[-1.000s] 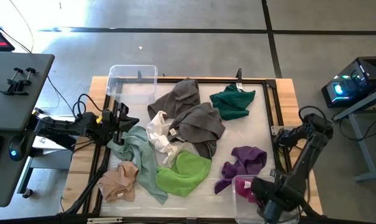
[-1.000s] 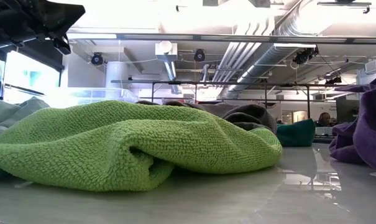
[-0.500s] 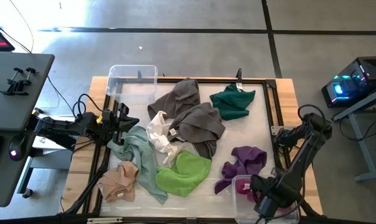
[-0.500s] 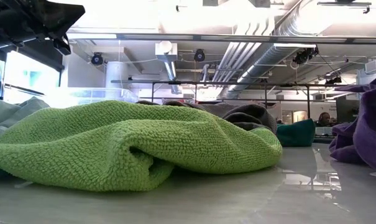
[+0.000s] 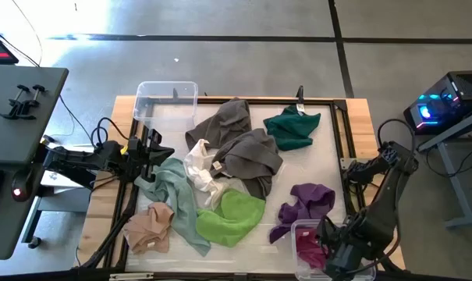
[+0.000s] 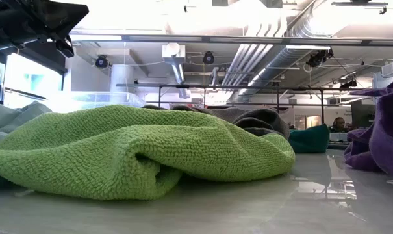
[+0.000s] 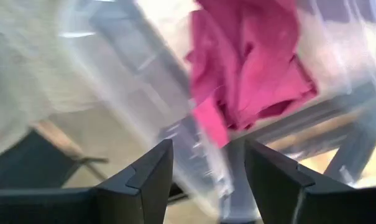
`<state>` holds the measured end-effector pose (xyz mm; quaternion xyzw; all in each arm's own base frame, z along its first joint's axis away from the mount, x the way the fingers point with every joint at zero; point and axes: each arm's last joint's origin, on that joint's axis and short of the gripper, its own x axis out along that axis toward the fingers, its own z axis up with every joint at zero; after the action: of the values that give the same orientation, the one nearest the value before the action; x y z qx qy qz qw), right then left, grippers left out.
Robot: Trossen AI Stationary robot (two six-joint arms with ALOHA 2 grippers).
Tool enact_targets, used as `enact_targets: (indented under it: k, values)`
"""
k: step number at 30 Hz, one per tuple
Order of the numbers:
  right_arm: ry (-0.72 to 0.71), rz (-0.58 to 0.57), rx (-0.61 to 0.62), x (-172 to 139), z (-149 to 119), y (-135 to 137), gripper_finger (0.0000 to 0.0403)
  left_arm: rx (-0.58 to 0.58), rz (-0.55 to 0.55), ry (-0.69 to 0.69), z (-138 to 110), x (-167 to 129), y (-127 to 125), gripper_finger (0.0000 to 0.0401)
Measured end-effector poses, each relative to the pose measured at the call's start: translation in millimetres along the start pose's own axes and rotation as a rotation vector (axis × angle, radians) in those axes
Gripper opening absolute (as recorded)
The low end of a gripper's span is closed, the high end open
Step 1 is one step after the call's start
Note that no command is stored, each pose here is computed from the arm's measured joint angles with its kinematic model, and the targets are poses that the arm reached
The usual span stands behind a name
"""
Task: Sort towels by color in basket
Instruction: Adjust the bottom transparent bin
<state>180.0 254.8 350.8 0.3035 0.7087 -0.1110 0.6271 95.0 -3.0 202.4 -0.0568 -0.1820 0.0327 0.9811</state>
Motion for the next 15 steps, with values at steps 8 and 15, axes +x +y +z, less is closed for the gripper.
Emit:
enact_targets:
  k: [8,15]
  values:
    - [-0.224,0.026,-0.076,-53.4,31.5,-12.7,0.0188,0.016,-0.002,-0.033,3.2,0.0,-0.2,0.0000]
    - [-0.226,-0.177,-0.279,-33.3,106.2,-38.9,0.0188,0.027,0.000,-0.024,2.1,1.2,-0.3,0.0000]
